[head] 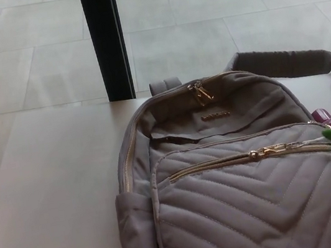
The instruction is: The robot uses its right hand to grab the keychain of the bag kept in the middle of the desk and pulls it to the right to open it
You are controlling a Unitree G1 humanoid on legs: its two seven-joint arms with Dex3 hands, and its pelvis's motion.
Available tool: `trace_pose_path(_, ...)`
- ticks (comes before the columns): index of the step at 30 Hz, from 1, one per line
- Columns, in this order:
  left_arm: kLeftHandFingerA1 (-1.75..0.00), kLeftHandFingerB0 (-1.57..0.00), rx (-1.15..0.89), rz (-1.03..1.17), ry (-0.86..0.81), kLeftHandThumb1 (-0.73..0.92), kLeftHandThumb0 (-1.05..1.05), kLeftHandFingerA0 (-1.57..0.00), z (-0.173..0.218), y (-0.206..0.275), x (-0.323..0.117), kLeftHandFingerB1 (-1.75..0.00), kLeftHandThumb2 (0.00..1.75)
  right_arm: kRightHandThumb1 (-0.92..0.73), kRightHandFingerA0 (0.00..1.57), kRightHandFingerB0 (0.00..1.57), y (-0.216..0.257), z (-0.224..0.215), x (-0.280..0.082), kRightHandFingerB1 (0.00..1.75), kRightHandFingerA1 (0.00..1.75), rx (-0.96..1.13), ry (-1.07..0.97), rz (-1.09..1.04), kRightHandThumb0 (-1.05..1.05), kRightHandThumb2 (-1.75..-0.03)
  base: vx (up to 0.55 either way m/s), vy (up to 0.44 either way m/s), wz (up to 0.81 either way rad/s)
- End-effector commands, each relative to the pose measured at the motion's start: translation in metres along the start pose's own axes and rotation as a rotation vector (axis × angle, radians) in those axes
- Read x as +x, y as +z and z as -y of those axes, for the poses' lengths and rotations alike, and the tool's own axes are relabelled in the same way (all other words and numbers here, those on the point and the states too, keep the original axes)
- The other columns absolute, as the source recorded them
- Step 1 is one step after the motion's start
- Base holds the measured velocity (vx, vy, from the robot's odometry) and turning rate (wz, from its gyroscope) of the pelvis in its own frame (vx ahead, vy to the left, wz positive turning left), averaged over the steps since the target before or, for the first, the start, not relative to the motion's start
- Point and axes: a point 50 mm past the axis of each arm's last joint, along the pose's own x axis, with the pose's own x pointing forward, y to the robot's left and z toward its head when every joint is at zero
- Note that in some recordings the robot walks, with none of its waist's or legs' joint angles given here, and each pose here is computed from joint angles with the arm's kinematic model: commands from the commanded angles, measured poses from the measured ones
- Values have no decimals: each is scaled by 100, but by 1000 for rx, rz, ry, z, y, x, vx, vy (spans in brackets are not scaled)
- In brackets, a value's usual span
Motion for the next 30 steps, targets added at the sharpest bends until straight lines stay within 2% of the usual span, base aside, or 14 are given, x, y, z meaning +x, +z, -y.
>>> trace_pose_path(1,-49,-47,17,4,-4,92,-89,-54,-1,-2,-2,-42,81,-50,93,77,-11,19,5,152,175,-5,-59,-60,-21,-105,0,0,0)
trace_pose_path(2,-48,-46,9,0,-3,92,-88,-53,-1,-2,-1,-42,80,-50,94,78,-13,21,5,147,175,-4,-65,-72,-21,-104,0,0,0)
trace_pose_path(3,-49,-46,6,-1,-4,92,-88,-53,-1,-2,-1,-42,80,-53,97,89,-15,23,5,93,173,-4,-67,-81,-21,-94,0,0,0)
trace_pose_path(6,-49,-45,2,-7,-1,92,-87,-52,-2,-4,-2,-43,81,-57,100,94,-20,26,5,79,171,-40,-64,-111,-23,-79,0,0,0)
trace_pose_path(11,-50,-46,-28,-3,-8,92,-87,-53,-2,-6,-3,-43,79,-48,108,78,-39,29,-7,138,168,-90,-35,-143,-16,-113,0,0,0)
trace_pose_path(12,-49,-46,-34,-6,-10,92,-88,-52,-1,-7,-3,-43,80,-48,91,78,-42,28,-10,152,175,-104,-19,-153,-17,-107,0,0,0)
trace_pose_path(16,-49,-45,-26,-16,-12,92,-88,-52,-1,-7,-3,-41,79,-51,90,76,-50,23,-18,146,175,-123,-5,-156,-20,-91,0,0,0)
trace_pose_path(17,-59,-37,-15,-14,-11,83,-84,-52,-1,-7,-3,-50,123,-51,88,75,-52,19,-24,148,175,-123,-3,-160,-18,-96,0,0,0)
trace_pose_path(20,-50,-45,-20,-16,-14,92,-88,-55,0,-7,-3,-39,83,-47,88,74,-55,13,-30,149,175,-111,17,-182,-20,-102,0,0,0)
trace_pose_path(21,-59,-41,-30,-17,-7,80,-83,-51,1,-7,-2,-53,119,-47,88,73,-55,12,-32,151,175,-108,19,-181,-19,-103,0,0,0)
trace_pose_path(22,-49,-46,-28,-18,-6,92,-88,-55,1,-7,-2,-39,82,-49,88,73,-56,10,-34,150,175,-106,22,-180,-19,-100,0,0,0)
trace_pose_path(25,-60,-38,-17,-13,-7,84,-86,-53,1,-8,-3,-50,123,-50,88,72,-58,6,-40,148,175,-110,38,-190,-20,-102,0,0,0)
trace_pose_path(26,-53,-41,-16,-15,-7,92,-91,-56,1,-9,-3,-41,87,-55,87,69,-60,5,-41,151,175,-116,70,-214,-22,-100,0,0,0)
trace_pose_path(30,-47,-44,12,-15,-7,92,-87,-52,1,-9,-3,-41,81,-55,88,70,-70,4,-47,151,175,-135,63,-255,-21,-94,0,0,0)
